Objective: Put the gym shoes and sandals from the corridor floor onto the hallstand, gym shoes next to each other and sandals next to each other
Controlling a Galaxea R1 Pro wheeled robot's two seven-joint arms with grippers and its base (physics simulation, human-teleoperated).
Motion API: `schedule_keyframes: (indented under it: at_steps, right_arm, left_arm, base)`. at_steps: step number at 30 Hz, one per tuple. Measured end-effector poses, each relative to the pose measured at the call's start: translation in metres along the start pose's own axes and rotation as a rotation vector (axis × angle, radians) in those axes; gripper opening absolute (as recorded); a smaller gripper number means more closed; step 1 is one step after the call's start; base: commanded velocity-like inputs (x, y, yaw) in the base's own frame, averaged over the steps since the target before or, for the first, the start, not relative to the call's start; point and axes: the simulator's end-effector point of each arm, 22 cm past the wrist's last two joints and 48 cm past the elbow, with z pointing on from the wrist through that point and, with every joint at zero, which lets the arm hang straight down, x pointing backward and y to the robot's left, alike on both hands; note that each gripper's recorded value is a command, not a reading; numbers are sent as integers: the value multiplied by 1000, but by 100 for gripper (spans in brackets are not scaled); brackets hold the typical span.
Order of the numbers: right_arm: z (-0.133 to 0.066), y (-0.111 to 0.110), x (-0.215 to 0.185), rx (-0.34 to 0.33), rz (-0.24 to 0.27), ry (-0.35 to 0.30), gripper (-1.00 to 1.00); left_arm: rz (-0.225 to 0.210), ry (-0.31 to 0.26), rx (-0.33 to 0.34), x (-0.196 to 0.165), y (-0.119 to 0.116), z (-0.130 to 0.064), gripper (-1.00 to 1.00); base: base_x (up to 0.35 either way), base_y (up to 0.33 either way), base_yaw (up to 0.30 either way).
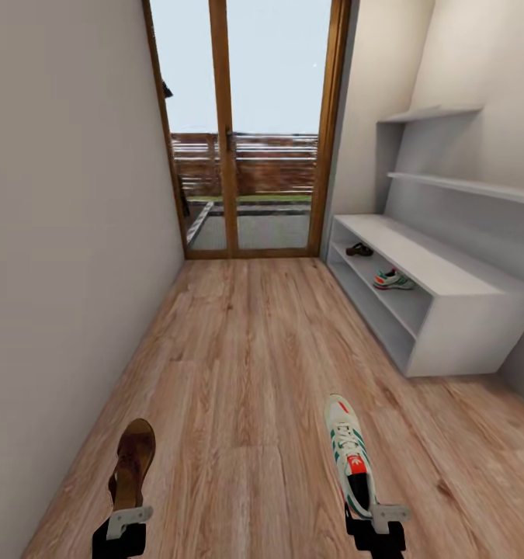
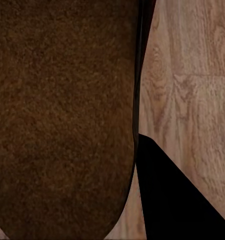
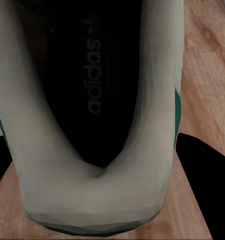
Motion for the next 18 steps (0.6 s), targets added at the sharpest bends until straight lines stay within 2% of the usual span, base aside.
schedule_keyframes:
  at_steps: [18]
  right_arm:
    - [0, 1, 0, -2, 0, 0, -100]
  left_arm:
    - [0, -1, 0, -1, 0, 0, -100]
  base:
    - [336, 0, 0]
